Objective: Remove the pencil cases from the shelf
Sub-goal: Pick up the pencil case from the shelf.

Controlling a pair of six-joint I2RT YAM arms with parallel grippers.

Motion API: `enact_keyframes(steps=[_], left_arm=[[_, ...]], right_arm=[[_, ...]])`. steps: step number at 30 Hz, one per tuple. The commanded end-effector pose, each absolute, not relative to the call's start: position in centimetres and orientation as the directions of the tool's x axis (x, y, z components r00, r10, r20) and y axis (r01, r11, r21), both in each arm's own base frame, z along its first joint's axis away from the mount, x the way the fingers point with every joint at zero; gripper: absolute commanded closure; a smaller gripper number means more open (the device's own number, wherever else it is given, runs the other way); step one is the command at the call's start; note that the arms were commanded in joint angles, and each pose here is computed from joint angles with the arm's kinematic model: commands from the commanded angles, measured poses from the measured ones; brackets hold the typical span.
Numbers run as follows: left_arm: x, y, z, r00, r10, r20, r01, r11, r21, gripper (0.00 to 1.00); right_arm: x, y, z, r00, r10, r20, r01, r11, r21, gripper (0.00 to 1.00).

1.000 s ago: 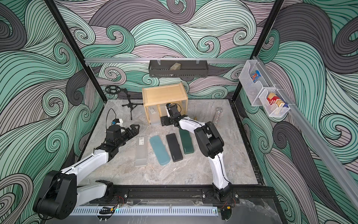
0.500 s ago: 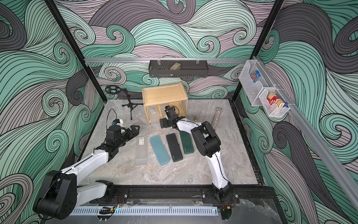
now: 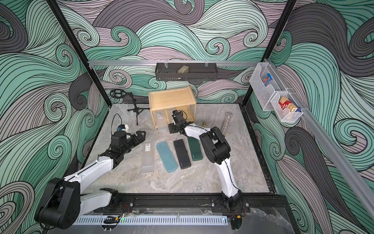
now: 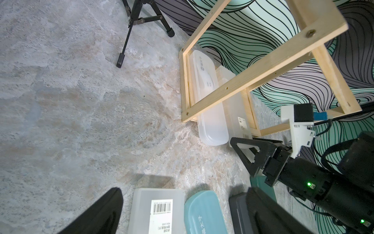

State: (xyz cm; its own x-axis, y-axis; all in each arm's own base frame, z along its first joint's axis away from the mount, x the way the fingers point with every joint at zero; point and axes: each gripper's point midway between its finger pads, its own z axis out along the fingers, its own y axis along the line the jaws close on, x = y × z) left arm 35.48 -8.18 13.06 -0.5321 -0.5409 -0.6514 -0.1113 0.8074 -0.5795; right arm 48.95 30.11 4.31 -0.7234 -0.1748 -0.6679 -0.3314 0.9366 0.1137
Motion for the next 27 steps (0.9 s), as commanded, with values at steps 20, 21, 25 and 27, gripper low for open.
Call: enact_keyframes(steps=[20,21,25,27], left_arm=[[36.2,-17.1,18.8,-0.749,-0.401,-0.528,0.228,0.592,-0.773,0.01],[35.9,-17.8,18.7,-0.77,-0.389,-0.506,0.242,0.555,-0.796,0.01],[34.4,-20.2,18.8,-0.842,-0.352,-0.409,0.263,0.393,-0.881,0.01],[34.0,-20.5,19.0,-0.843,-0.36,-0.4,0.268,0.364,-0.892,0.01]], right_arm=[[40.5,25.6,13.9,-0.634,-0.173,-0.754,-0.373,0.922,0.102,0.28],[39.8,25.4,14.4,-0.627,-0.17,-0.76,-0.377,0.92,0.106,0.28],[36.9,24.2,16.9,-0.6,-0.148,-0.786,-0.392,0.911,0.127,0.28],[35.5,24.0,17.8,-0.597,-0.145,-0.789,-0.407,0.902,0.142,0.28]])
